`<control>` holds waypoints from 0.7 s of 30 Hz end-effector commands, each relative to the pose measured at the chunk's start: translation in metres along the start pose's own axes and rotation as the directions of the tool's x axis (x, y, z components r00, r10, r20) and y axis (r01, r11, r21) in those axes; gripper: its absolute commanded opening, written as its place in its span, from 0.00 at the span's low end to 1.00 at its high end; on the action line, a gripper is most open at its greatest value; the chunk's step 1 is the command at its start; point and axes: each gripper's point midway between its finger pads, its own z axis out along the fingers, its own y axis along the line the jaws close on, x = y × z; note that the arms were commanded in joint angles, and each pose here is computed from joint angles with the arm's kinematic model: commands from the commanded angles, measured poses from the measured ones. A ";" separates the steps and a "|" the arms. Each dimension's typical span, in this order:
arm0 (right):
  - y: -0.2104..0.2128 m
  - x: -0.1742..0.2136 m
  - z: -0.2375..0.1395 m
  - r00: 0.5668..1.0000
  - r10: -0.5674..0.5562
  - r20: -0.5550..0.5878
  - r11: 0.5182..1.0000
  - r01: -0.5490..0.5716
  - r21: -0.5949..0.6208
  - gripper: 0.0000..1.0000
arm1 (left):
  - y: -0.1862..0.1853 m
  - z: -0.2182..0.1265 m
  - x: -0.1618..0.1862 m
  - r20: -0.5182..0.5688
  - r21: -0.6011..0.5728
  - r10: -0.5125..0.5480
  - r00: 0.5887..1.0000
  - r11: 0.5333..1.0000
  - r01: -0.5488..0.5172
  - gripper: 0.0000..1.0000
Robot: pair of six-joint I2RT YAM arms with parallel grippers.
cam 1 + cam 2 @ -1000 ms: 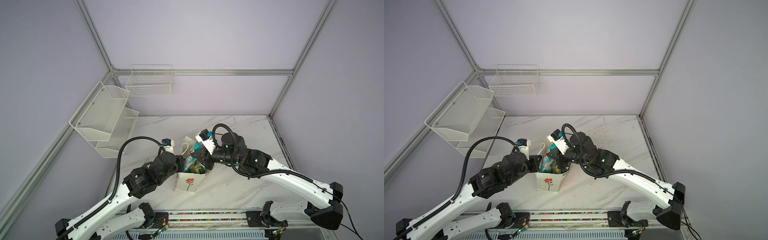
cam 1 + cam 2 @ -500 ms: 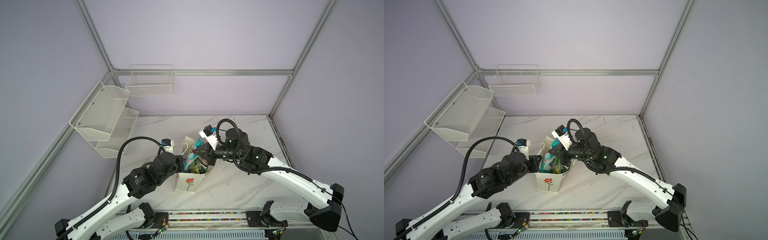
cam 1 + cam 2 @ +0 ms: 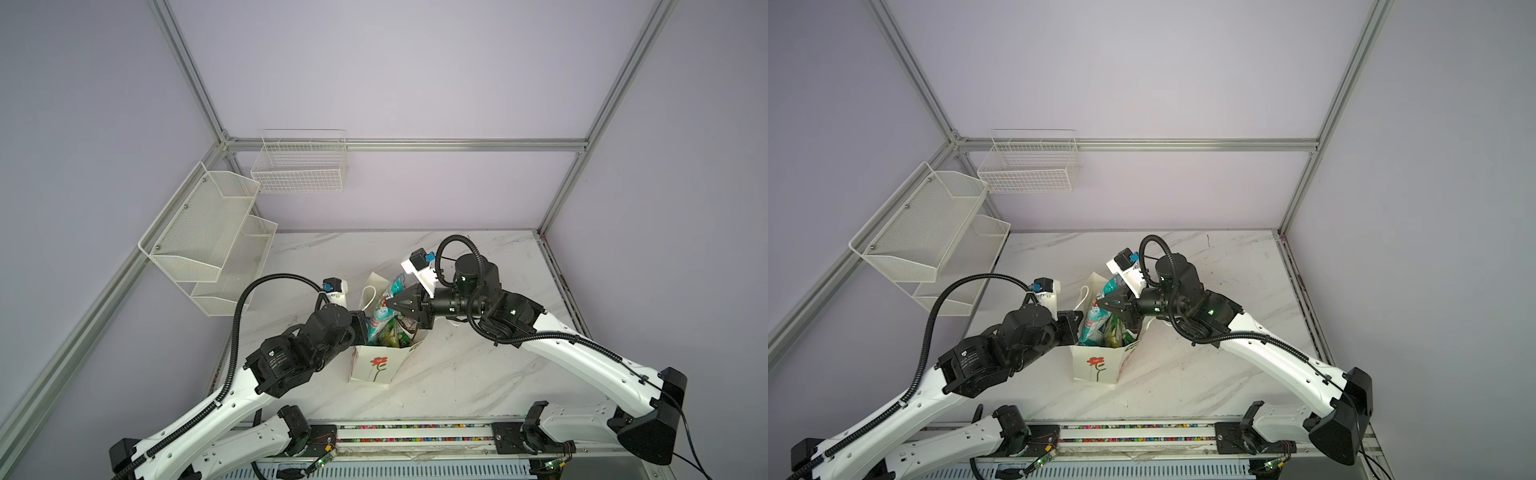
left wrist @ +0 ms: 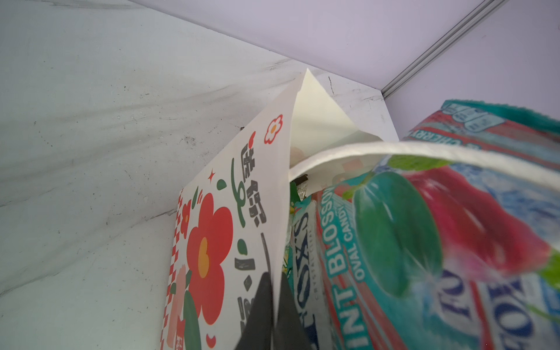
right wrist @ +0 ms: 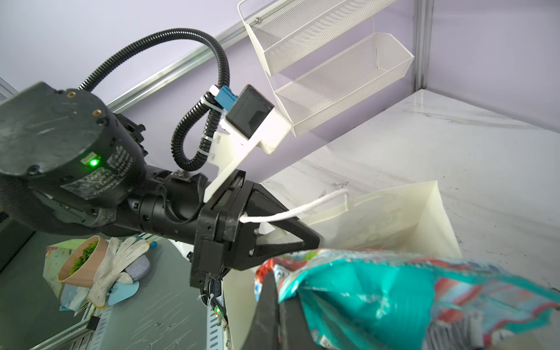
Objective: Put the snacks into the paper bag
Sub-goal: 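Push the teal bag deeper into the paper bag and open the right gripper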
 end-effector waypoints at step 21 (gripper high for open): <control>0.020 -0.018 -0.010 0.997 -0.025 0.080 0.993 0.034 -0.114 0.02 | -0.010 -0.010 -0.014 0.051 0.053 -0.026 0.998 0.998 0.023 0.00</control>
